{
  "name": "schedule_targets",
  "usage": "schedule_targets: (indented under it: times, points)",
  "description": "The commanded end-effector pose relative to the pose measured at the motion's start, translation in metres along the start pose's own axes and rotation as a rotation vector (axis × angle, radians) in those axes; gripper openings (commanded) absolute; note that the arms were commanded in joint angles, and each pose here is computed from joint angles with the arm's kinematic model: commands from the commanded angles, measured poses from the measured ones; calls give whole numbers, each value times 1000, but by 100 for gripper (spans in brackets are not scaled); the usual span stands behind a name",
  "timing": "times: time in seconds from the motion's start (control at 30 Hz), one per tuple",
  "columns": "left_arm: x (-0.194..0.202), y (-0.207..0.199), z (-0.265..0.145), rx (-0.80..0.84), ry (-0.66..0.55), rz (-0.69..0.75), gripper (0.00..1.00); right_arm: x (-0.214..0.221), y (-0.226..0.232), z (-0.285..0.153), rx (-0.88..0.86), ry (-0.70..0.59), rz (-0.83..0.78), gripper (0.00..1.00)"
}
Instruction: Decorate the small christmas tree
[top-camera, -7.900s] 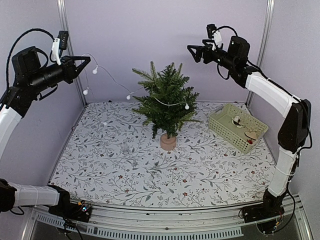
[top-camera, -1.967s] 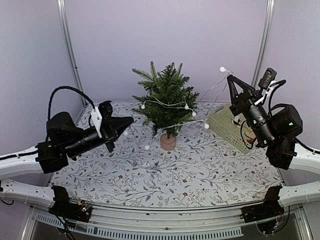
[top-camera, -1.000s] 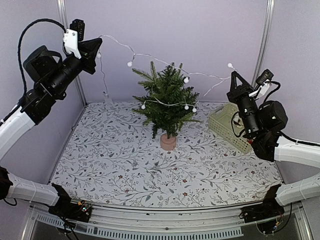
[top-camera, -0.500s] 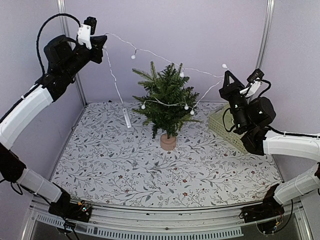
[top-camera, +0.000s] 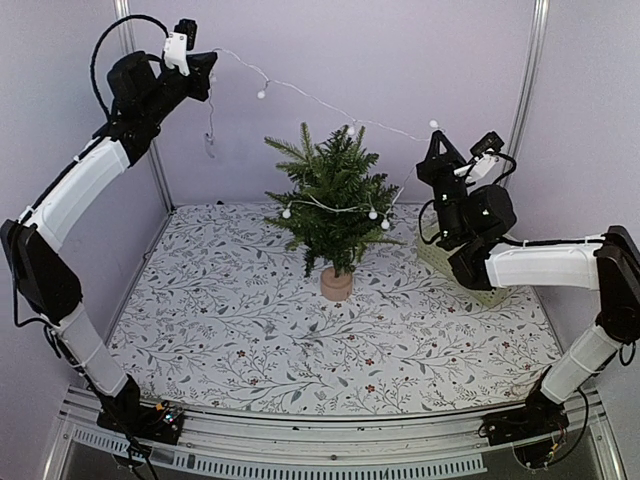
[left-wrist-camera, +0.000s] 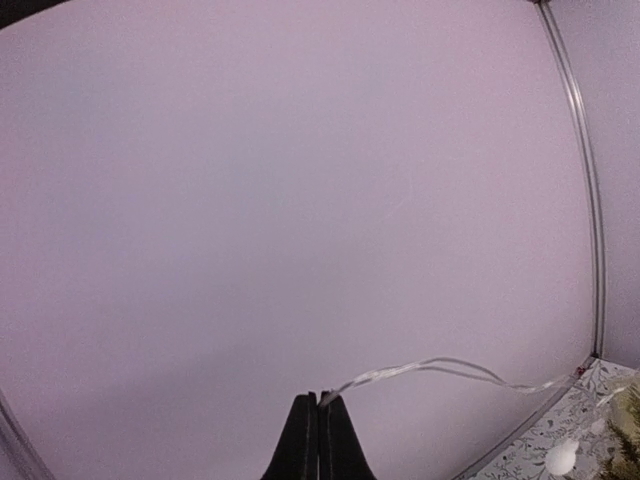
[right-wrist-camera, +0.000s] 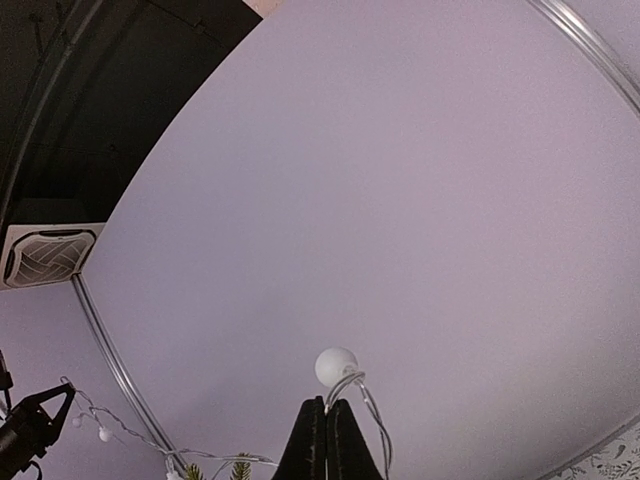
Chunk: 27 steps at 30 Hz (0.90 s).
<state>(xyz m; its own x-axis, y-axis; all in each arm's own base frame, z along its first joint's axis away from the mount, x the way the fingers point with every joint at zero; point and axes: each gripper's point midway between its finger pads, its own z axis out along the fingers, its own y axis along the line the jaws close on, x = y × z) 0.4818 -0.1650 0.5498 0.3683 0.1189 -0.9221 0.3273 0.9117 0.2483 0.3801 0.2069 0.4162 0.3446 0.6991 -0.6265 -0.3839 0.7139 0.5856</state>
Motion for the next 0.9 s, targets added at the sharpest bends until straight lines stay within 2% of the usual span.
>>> schedule_targets:
  times: [0.0,0.23,0.37,0.63,0.87]
  points:
    - [6,18,14,-22,-11,-22,0,-5,3,14,-1,-86,11,2]
    - [36,33,37,-76,1,-34,0,11,-2,22,-5,-152,-30,3]
    - [37,50,49,-127,-35,-47,0,10,-4,22,-9,-204,-27,3]
    - [33,76,73,-177,-106,-48,0,30,-12,30,23,-202,-36,3]
    - [78,73,88,-139,-52,-76,0,50,-14,33,13,-176,-75,6]
